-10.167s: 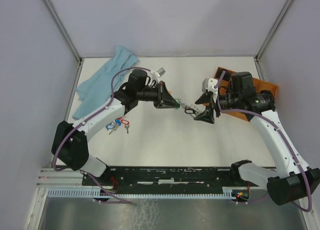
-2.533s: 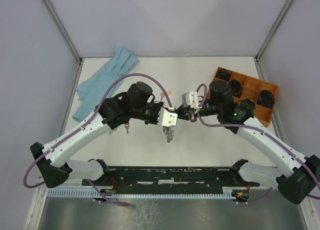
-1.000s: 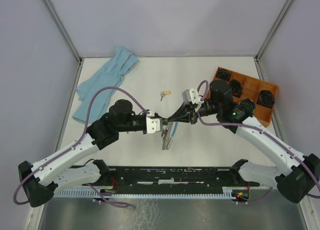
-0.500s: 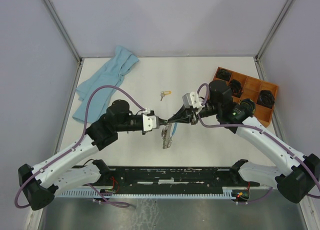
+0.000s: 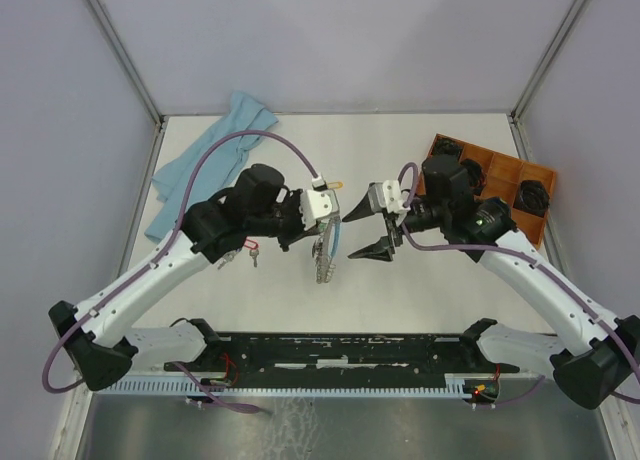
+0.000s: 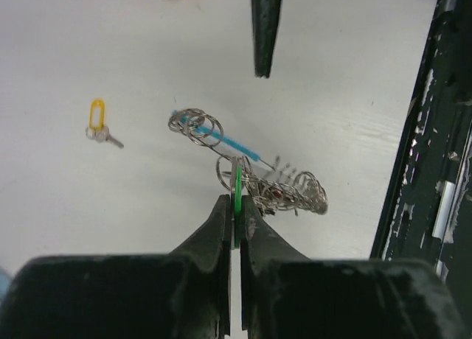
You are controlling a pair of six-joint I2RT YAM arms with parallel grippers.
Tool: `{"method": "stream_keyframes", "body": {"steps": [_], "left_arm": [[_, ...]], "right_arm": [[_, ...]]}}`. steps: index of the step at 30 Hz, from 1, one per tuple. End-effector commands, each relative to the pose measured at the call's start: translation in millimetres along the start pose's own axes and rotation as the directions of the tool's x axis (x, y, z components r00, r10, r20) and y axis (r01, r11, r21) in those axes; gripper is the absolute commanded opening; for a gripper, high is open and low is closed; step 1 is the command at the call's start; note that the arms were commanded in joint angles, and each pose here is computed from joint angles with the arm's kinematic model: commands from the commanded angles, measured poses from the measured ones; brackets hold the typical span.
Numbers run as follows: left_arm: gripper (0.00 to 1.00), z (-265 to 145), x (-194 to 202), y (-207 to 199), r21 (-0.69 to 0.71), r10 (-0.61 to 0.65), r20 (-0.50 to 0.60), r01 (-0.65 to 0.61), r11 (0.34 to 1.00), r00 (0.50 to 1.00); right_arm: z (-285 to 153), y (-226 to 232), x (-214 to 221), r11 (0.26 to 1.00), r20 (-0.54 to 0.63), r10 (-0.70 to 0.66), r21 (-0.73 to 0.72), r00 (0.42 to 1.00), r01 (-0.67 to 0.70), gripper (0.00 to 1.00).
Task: Remove the keys from the keyring
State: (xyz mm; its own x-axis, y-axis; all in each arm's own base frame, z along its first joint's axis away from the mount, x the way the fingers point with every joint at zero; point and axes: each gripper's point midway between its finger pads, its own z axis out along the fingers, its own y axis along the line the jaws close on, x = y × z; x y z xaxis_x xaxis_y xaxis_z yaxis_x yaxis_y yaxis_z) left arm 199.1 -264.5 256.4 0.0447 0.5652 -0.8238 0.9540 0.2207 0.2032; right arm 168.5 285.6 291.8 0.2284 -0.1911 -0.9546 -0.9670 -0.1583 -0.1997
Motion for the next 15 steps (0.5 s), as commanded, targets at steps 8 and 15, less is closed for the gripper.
{"method": "stream_keyframes", "body": {"steps": [8,15], "left_arm": [[0.03,-32,2,-10,0.003,-0.249,-0.257,0.259,0.966,0.934],[0.03,-33,-20,-27,0.138,-0.214,-0.186,0.241,0.961,0.959]], "right_arm": [[13,-33,-12,0.980,0.242,0.172,0.055,0.955,-0.190,0.79],[24,-26,-14,0.972,0.296,0.226,-0.002,0.928,-0.236,0.79]]}}
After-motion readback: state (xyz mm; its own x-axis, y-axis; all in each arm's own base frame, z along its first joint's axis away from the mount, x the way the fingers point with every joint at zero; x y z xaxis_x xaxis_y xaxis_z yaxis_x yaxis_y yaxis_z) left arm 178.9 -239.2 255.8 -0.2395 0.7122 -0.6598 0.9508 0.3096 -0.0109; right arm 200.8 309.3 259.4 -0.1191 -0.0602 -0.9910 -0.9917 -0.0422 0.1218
